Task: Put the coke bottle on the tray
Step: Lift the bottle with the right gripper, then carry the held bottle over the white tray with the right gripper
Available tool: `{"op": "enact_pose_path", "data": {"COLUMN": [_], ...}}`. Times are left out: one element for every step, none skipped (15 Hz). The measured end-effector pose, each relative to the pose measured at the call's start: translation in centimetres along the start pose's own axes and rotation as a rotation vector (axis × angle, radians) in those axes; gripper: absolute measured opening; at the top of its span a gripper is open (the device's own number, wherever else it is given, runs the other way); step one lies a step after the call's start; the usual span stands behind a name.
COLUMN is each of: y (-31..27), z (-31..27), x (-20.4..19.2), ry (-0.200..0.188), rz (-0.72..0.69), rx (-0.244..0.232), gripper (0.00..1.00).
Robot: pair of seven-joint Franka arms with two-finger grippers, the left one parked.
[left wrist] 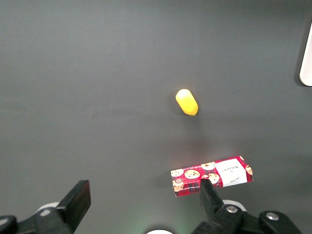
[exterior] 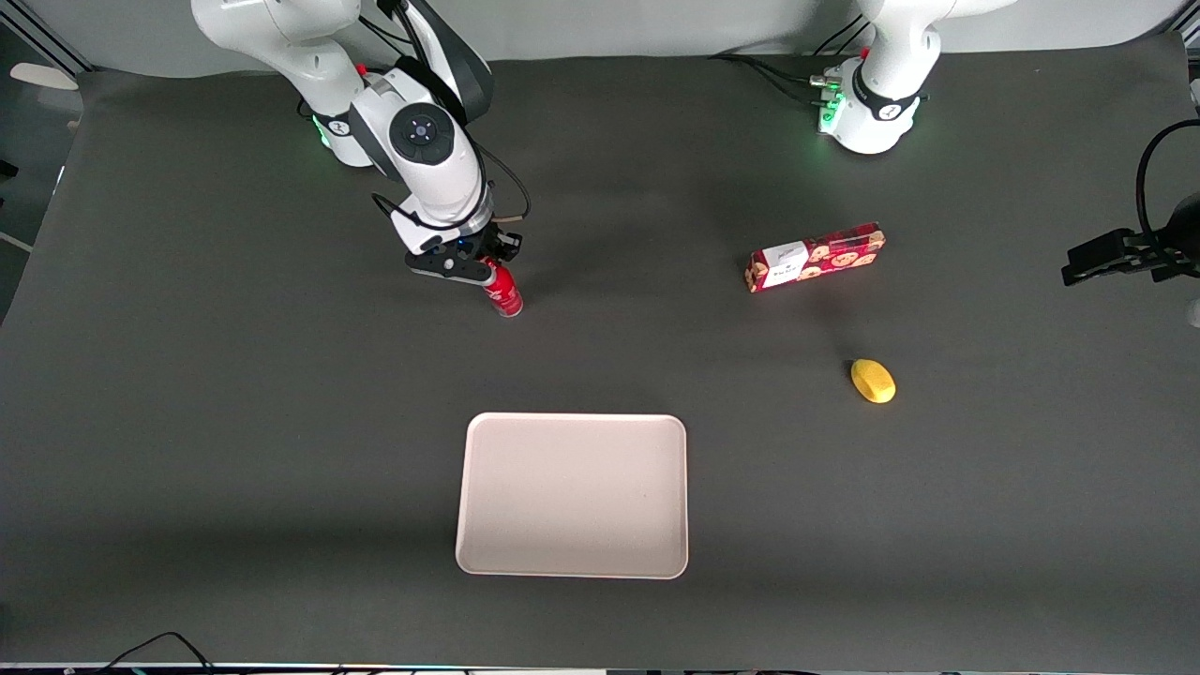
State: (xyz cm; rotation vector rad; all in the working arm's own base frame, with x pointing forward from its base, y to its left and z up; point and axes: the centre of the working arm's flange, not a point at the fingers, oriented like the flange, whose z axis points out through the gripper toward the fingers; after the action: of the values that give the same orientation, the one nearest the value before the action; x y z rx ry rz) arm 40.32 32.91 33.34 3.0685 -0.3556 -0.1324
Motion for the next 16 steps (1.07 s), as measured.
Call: {"op": "enact_pose_path", "data": {"y": [-0.1,-0.2,-0.3,-0.3,-0.2,0.3,1.1,2.1,3.1,4.2,5.3,6.1,6.6,6.7,6.6,6.2], "z": [-0.3,-1.1,-2.4,-4.4,-7.0,-9.9,-12.9,-15.9,-18.7,-21.4,-23.9,-26.0,-27.9,-29.1,-29.8,-30.0], "x": [0.1,0.4,0.8,1.6,2.6,3.9,5.2,6.4,7.3,8.1,8.8,9.4,9.9,10.4,11.2,12.4], "ry": [0.002,0.002,-0.002,-0.007,-0.009,-0.008,-0.006,-0.004,-0.002,-0.003,-0.004,-0.004,-0.002,-0.003,-0.005,-0.007], "rz": [-0.001,-0.003,-0.005,-0.009,-0.016,-0.026,-0.037,-0.049,-0.058,-0.065,-0.069,-0.071,-0.070,-0.069,-0.068,-0.067], "rx": [-0.001,-0.008,-0.021,-0.031,-0.037,-0.037,-0.034,-0.030,-0.026,-0.024,-0.020,-0.013,-0.004,0.006,0.016,0.031], "gripper": [0.32,0.32,0.32,0.32,0.32,0.32,0.32,0.32,0.32,0.32,0.32,0.32,0.32,0.32,0.32,0.32]}}
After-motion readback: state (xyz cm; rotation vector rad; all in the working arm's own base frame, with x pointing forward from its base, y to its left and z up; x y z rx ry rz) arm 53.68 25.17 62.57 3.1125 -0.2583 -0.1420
